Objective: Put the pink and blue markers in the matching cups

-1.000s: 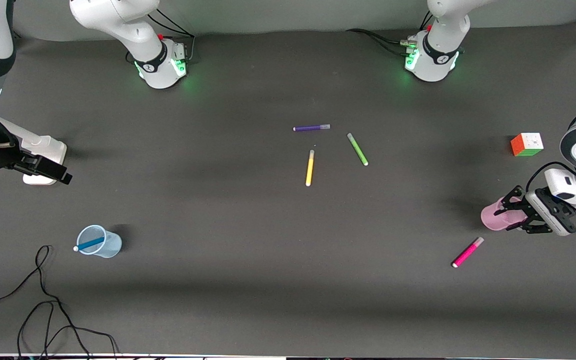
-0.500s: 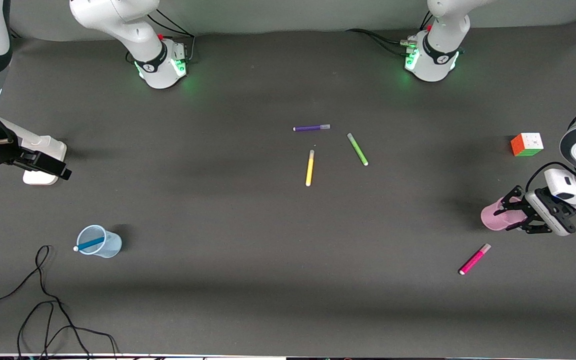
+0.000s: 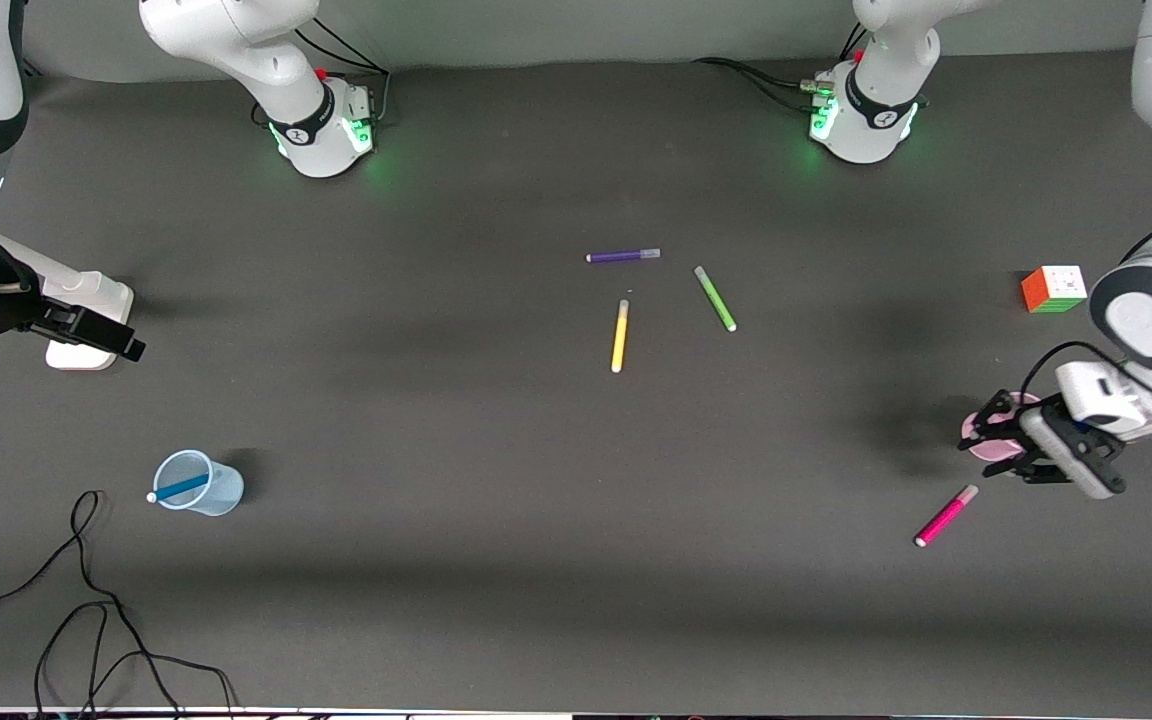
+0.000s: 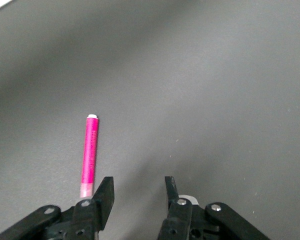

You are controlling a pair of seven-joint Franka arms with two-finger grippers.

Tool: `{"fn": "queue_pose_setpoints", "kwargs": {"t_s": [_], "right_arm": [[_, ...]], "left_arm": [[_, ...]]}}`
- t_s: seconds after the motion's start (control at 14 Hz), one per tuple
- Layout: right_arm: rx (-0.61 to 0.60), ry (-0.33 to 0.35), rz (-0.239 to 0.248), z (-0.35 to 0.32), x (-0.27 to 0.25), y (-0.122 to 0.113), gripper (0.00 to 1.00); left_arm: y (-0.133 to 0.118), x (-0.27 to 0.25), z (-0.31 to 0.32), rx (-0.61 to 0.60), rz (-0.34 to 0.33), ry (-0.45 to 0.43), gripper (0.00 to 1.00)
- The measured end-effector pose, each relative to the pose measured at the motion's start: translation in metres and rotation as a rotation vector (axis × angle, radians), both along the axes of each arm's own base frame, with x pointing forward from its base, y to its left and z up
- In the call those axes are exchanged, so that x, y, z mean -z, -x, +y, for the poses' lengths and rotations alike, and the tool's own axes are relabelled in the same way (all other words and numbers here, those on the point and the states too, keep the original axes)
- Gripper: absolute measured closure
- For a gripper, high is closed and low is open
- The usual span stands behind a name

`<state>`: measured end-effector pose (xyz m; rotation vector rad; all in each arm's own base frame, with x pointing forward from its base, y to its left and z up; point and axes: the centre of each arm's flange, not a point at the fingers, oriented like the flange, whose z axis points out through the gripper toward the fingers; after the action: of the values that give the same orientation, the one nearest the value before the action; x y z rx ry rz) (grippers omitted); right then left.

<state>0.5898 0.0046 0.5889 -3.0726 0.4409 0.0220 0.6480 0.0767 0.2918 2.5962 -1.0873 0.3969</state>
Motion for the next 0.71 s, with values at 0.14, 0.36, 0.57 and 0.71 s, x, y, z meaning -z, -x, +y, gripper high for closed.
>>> {"fn": "queue_pose_setpoints", "kwargs": {"t_s": [0.14, 0.36, 0.57, 0.71], "right_arm": [[0.0, 0.0, -0.001, 0.0, 0.0, 0.0, 0.0], [0.004, 0.001, 0.0, -0.002, 0.0, 0.0, 0.0], [0.005, 0.001, 0.002, -0.003, 0.001, 0.0, 0.0], [0.004, 0.001, 0.003, -0.002, 0.002, -0.001, 0.0]], "left_arm": [[-0.018, 0.001, -0.017, -0.047, 0.061, -0.043, 0.52], [-0.04, 0.005, -0.037, -0.154, 0.162, -0.16, 0.53], [-0.052, 0.023, -0.049, -0.195, 0.197, -0.27, 0.56], [-0.056, 0.047, -0.053, -0.189, 0.216, -0.287, 0.56]]}}
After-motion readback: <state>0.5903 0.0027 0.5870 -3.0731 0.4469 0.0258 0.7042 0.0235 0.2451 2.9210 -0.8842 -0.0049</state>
